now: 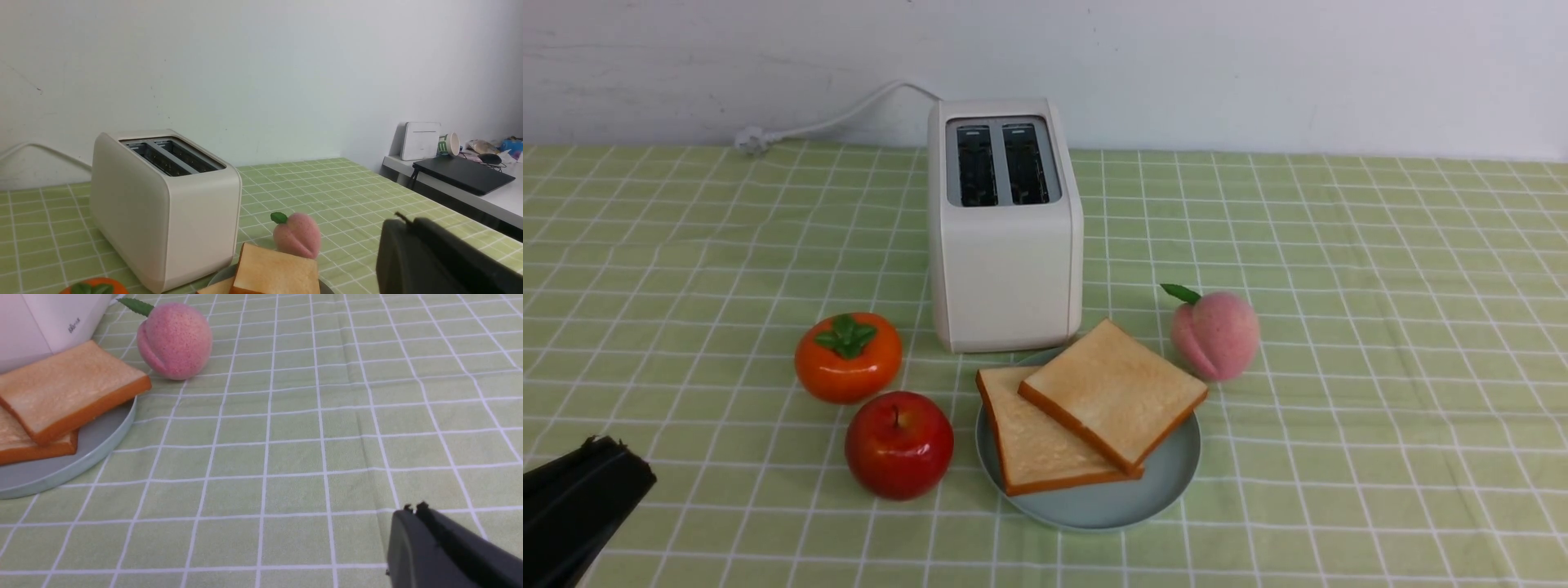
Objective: Take toasted bread from bread machine on green coffee tablecloth place on plate.
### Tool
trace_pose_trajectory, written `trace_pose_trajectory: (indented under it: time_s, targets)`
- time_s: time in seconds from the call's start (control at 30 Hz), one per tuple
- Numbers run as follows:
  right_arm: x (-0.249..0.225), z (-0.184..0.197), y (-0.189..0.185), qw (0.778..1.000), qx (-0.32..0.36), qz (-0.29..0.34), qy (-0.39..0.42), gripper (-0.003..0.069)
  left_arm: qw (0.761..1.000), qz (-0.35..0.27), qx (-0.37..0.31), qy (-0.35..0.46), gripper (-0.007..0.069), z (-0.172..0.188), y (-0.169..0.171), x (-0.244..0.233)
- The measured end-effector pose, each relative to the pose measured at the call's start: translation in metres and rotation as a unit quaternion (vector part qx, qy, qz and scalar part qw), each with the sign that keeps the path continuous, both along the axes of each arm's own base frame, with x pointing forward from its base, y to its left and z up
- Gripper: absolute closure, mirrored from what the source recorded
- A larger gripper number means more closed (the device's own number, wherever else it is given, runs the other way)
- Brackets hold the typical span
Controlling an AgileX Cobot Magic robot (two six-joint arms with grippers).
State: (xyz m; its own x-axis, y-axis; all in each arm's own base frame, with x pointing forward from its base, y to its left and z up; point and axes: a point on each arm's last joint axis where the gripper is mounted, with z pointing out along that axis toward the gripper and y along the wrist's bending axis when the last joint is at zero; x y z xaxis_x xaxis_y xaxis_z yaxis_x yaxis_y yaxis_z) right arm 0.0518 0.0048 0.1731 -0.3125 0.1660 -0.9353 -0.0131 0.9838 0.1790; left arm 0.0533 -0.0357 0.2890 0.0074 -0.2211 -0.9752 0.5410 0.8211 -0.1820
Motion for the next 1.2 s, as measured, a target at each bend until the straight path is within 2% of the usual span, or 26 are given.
trace_pose_trajectory:
  time_s: [0.2,0.47,0.7,0.93,1.2]
  targets:
    - [0.000,0.000,0.000,1.000,0.000,0.000,0.000,0.0657,0.999,0.034,-0.011,0.020,0.0622,-0.016,0.004,0.005]
    - [0.000,0.000,0.000,1.000,-0.001,0.000,0.001,0.0655,0.987,0.149,-0.009,0.053,0.0638,-0.055,0.019,0.004]
    - [0.000,0.000,0.000,1.000,0.000,0.000,0.001,0.0655,0.963,0.246,-0.019,0.107,0.0638,-0.094,0.032,0.003]
    - [0.000,0.000,0.000,1.000,0.000,0.000,0.001,0.0655,0.945,0.246,0.008,0.217,0.0638,-0.118,0.031,0.000]
    - [0.000,0.000,0.000,1.000,0.000,0.000,0.001,0.0655,0.942,0.245,0.009,0.228,0.0638,-0.120,0.031,-0.001]
